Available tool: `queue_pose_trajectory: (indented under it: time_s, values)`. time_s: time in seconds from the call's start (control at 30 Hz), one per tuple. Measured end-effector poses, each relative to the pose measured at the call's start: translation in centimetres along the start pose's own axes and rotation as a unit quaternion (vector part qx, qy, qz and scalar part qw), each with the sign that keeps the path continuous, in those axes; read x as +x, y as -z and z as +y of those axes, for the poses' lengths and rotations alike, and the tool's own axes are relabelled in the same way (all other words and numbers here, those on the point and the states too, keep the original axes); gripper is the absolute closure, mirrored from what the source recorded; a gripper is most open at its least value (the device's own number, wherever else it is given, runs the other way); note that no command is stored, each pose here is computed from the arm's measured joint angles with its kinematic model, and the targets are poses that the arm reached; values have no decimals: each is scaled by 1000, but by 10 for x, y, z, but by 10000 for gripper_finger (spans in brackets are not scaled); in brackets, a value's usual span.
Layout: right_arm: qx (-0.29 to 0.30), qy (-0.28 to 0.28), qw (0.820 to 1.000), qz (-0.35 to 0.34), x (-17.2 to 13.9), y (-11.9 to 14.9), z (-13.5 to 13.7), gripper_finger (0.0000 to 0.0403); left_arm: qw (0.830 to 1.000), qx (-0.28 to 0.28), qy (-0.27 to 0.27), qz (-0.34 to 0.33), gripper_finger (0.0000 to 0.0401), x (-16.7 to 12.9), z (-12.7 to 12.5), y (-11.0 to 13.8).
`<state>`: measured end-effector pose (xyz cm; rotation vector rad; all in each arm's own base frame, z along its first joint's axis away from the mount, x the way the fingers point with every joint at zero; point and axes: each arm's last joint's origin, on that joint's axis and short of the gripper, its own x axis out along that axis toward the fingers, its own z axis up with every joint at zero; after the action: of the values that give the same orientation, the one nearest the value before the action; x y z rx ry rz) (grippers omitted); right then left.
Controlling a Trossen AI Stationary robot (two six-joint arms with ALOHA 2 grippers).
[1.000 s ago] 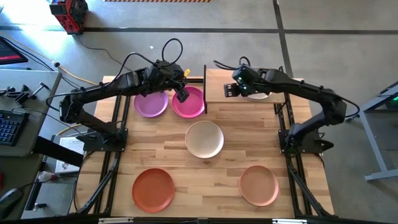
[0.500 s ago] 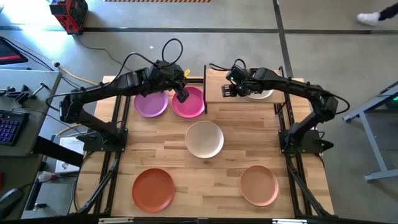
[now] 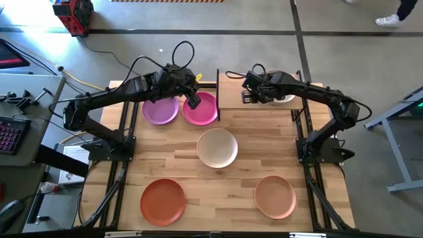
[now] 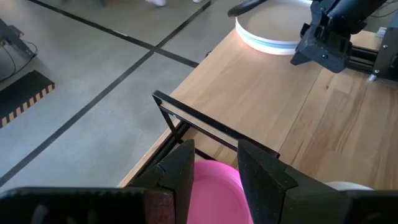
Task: Place and stack plates onto a shelf
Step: Adjust the plates, then stack the brown plate on top of the white plate
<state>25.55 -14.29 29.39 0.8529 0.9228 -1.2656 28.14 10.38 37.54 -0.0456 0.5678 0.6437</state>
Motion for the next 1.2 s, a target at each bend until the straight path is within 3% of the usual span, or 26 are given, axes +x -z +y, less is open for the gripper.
queue_pose_trajectory:
  time_s: [0.17, 0.5, 0.67, 0.83, 1.1, 1.2]
  values:
    - [-21, -2, 1000, 14, 0, 2, -1, 265, 1000, 0, 0, 0, 288, 0, 0, 0]
    - [-142, -105, 983, 51, -35, 30, 6, 265, 1000, -1, 0, 0, 288, 0, 0, 0]
    - [-207, -154, 964, 61, -56, 53, 9, 265, 1000, -19, 0, 0, 288, 0, 0, 0]
    - [-265, -169, 946, 78, -67, 76, 13, 265, 999, -39, 0, 6, 288, 0, 0, 1]
    - [-359, -196, 905, 116, -79, 108, 17, 265, 995, -75, -5, 62, 288, -1, -2, 13]
    - [-410, -201, 882, 114, -84, 119, 18, 265, 993, -87, -4, 77, 288, -3, -5, 16]
